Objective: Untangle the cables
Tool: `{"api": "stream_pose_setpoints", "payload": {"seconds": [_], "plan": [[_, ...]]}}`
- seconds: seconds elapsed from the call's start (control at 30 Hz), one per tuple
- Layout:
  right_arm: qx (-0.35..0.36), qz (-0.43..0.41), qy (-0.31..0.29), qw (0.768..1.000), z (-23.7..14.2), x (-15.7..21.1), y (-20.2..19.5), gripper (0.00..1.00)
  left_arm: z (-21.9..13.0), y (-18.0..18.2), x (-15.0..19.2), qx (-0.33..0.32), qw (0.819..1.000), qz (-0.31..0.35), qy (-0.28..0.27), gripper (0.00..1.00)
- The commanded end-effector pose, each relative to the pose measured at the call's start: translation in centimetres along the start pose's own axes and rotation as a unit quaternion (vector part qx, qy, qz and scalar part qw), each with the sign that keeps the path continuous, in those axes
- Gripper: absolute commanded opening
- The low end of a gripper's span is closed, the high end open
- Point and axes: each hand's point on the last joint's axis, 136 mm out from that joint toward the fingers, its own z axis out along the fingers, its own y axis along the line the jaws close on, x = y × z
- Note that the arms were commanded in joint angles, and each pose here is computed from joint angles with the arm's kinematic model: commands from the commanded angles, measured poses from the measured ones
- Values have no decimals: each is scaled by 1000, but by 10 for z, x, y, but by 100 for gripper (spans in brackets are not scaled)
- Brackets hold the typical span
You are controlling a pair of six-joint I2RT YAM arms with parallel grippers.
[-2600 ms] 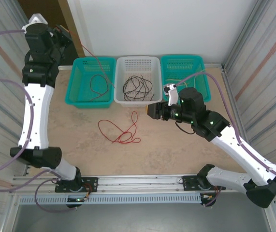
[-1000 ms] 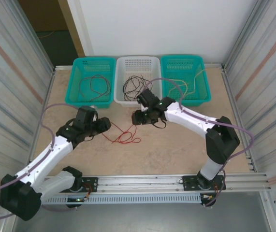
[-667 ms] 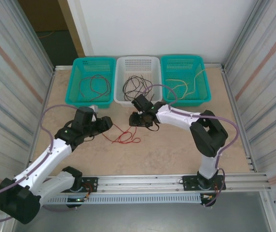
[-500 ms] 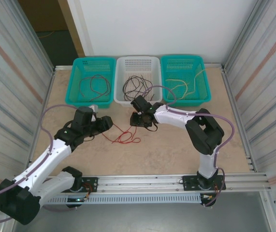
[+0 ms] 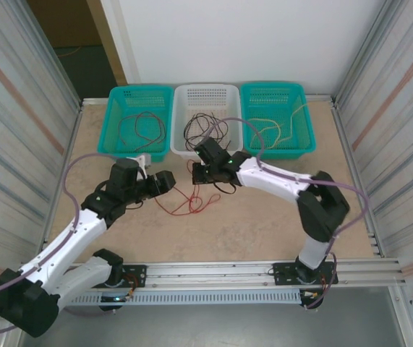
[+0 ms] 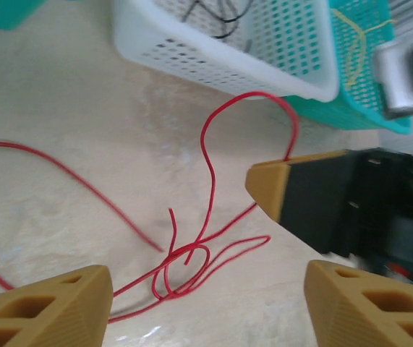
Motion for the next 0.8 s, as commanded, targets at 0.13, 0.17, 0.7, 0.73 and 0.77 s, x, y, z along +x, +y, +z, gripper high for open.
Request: {"api": "stream_pose_setpoints", "payload": {"seconds": [0.13, 0.17, 0.7, 0.73, 0.77], "plan": [[-69, -64, -76, 993, -99, -37, 44, 0, -3, -70, -20, 113, 986, 117, -31, 81], [-74, -66, -82, 992, -105, -40, 47, 0, -2, -75, -22, 121, 985, 122, -32, 85], [-102, -73, -99, 987, -136, -56, 62, 0, 12, -113, -33, 188, 970, 152, -26, 41], [-102, -73, -99, 987, -136, -56, 62, 0, 12, -115, -33, 193, 969, 152, -25, 36], [-101, -73, -100, 987, -137, -56, 61, 0, 12, -116, -33, 197, 968, 152, -24, 32]]}}
